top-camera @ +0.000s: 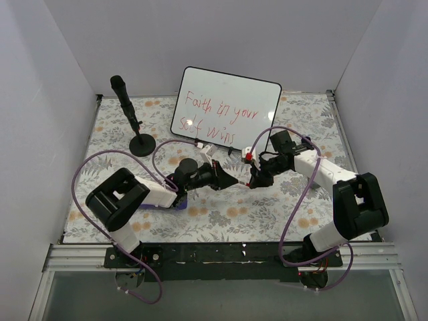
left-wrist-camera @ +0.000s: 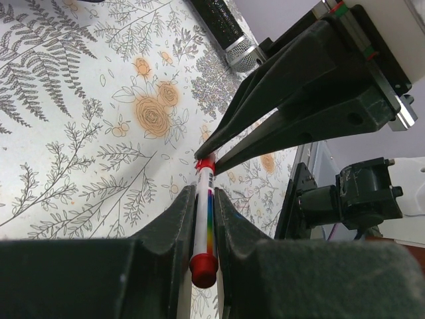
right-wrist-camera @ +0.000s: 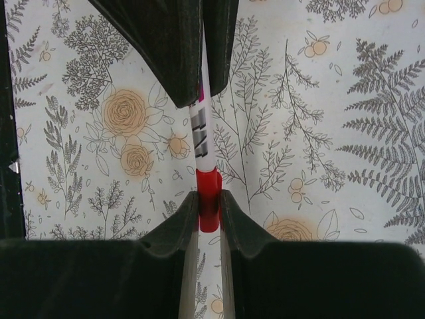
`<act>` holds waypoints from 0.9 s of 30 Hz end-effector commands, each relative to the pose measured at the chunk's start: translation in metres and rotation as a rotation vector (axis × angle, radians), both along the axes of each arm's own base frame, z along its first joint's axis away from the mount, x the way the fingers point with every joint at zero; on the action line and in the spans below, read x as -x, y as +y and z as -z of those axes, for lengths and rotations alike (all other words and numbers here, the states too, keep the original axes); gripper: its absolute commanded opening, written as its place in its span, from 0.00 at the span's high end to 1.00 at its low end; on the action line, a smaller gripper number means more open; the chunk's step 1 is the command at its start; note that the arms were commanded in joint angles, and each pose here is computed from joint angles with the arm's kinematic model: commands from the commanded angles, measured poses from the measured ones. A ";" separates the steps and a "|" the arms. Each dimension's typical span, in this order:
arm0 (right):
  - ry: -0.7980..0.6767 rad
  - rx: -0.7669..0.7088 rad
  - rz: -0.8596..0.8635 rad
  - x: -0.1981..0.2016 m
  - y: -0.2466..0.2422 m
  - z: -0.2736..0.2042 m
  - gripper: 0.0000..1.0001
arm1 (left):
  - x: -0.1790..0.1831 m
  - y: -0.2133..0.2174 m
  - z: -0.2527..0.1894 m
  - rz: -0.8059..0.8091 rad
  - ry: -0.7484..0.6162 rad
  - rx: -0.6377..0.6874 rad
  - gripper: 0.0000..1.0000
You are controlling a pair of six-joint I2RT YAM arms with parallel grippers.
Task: Write a sentence on the whiteboard
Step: Insert the whiteboard marker without the cap into the pen cap.
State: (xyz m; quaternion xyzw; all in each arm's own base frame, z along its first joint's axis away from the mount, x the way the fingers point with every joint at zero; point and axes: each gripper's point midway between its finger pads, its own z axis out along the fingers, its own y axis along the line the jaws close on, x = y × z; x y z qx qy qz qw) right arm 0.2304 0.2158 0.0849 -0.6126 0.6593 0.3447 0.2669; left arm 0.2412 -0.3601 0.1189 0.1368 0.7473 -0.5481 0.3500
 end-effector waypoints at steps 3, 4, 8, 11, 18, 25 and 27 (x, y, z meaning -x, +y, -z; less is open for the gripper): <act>-0.019 -0.217 -0.049 0.002 0.035 -0.040 0.99 | 0.010 -0.030 0.002 0.064 -0.036 0.024 1.00; -0.020 -0.221 -0.048 0.003 0.036 -0.040 0.99 | 0.011 -0.034 -0.001 0.070 -0.047 0.039 1.00; -0.033 -0.258 -0.052 0.002 0.040 -0.049 0.99 | 0.018 -0.047 0.002 0.094 -0.040 0.057 1.00; -0.034 -0.265 -0.043 0.001 0.040 -0.052 0.99 | 0.024 -0.057 0.006 0.104 -0.028 0.065 1.00; -0.058 -0.273 -0.028 -0.001 0.040 -0.058 0.99 | 0.037 -0.076 0.017 0.143 -0.008 0.055 1.00; -0.043 -0.162 0.041 -0.006 0.022 -0.031 0.98 | 0.028 -0.059 0.019 0.041 -0.010 -0.004 1.00; -0.048 -0.147 0.061 -0.010 0.016 -0.031 0.90 | 0.024 -0.052 0.022 0.011 0.003 -0.027 1.00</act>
